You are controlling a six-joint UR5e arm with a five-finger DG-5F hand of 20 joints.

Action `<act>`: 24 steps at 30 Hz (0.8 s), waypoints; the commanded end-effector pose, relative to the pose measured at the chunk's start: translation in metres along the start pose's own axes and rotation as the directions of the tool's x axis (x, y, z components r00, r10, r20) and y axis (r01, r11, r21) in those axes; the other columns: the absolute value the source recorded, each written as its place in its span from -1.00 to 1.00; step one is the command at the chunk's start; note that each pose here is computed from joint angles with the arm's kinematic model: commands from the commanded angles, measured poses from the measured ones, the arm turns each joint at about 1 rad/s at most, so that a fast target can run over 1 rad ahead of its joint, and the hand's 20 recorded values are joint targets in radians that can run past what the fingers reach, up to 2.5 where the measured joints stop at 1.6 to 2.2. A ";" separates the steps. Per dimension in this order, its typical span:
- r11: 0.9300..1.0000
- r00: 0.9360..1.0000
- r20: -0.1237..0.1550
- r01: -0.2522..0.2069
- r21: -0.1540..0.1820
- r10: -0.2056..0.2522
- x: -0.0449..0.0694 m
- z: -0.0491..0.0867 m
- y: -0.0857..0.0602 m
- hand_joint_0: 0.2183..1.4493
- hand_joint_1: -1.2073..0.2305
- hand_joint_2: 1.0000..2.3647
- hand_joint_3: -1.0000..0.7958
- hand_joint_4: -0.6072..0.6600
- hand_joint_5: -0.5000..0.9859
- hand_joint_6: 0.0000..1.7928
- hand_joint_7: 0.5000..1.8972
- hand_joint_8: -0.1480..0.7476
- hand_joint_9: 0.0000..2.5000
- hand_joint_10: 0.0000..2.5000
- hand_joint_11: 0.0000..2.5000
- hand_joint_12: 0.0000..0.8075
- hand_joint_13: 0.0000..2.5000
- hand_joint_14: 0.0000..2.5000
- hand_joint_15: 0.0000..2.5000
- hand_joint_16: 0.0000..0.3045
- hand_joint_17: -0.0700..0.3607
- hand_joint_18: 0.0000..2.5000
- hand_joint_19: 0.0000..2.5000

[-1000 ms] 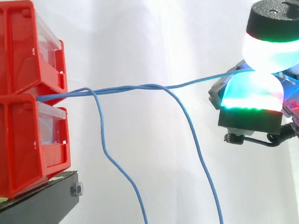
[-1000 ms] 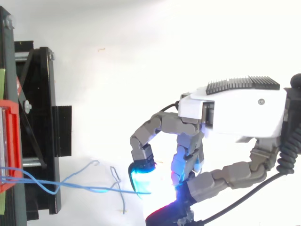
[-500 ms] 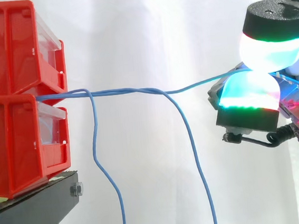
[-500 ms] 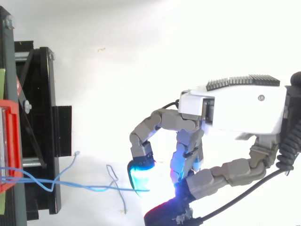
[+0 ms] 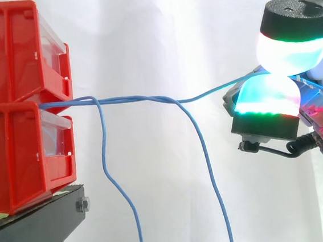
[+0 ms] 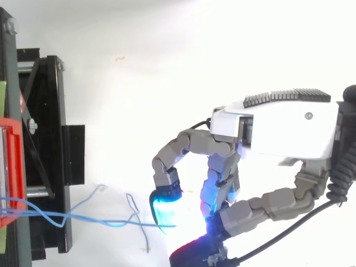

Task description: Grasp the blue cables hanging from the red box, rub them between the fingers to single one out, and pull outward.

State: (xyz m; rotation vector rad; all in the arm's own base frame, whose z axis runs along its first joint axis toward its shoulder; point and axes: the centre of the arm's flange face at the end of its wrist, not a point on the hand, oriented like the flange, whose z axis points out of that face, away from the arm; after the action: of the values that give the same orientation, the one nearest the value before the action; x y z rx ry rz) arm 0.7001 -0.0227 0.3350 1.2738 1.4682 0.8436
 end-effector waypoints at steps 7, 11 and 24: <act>1.000 1.000 0.001 0.000 0.000 0.000 0.000 0.000 0.000 -0.38 -0.50 -0.99 -0.02 -0.06 -0.35 -0.04 -0.22 0.23 0.08 -0.99 -0.60 0.05 0.04 -0.99 -0.54 -0.59 -0.03 -0.01 -0.54; 1.000 1.000 0.001 0.001 0.000 -0.001 0.000 0.000 0.000 -0.38 -0.50 -0.99 -0.02 -0.06 -0.35 -0.03 -0.22 0.23 0.08 -0.99 -0.59 0.04 0.04 -0.99 -0.53 -0.59 -0.03 -0.01 -0.54; 1.000 1.000 0.001 0.000 0.000 0.000 0.000 0.000 0.000 -0.37 -0.49 -0.99 -0.04 -0.07 -0.36 -0.03 -0.26 0.18 0.07 -0.99 -0.59 -0.04 0.00 -0.99 -0.53 -0.63 -0.08 -0.06 -0.52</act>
State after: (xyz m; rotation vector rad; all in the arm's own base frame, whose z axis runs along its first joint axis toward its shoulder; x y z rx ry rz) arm 0.7000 -0.0223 0.3349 1.2737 1.4681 0.8431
